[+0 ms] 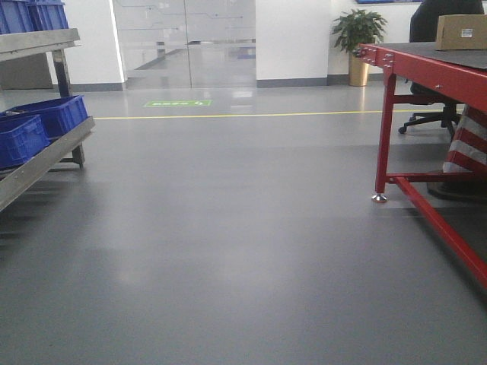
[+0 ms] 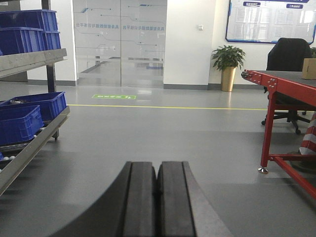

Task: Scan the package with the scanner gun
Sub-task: 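Drive the base forward along the floor toward the red conveyor table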

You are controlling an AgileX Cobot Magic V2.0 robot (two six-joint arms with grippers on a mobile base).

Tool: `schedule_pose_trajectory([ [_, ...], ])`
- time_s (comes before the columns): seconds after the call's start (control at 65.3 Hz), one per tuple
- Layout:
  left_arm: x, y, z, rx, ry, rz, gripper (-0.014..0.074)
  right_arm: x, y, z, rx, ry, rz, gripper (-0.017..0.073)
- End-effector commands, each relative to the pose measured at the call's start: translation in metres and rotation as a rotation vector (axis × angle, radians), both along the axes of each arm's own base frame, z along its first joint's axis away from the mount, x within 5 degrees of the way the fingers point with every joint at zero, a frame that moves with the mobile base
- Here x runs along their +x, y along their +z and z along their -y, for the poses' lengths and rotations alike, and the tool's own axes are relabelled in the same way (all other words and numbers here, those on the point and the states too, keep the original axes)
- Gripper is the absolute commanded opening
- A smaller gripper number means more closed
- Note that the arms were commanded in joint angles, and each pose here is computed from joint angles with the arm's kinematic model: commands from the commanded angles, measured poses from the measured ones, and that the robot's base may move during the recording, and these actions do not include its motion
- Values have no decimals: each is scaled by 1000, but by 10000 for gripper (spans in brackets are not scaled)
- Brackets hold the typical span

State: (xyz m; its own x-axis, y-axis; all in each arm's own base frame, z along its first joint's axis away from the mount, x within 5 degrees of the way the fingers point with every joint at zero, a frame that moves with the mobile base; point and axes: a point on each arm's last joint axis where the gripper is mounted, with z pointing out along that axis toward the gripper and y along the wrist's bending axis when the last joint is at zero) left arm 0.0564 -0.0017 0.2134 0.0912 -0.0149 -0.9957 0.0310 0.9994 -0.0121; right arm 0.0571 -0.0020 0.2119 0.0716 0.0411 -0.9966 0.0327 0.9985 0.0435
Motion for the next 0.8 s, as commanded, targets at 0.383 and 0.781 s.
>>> schedule_pose_trajectory([
  [0.383, -1, 2, 0, -2, -5, 23, -111, -1, 2, 0, 0, -3, 27, -162],
  [0.781, -1, 2, 0, -2, -5, 23, -111, -1, 2, 0, 0, -3, 27, -162],
])
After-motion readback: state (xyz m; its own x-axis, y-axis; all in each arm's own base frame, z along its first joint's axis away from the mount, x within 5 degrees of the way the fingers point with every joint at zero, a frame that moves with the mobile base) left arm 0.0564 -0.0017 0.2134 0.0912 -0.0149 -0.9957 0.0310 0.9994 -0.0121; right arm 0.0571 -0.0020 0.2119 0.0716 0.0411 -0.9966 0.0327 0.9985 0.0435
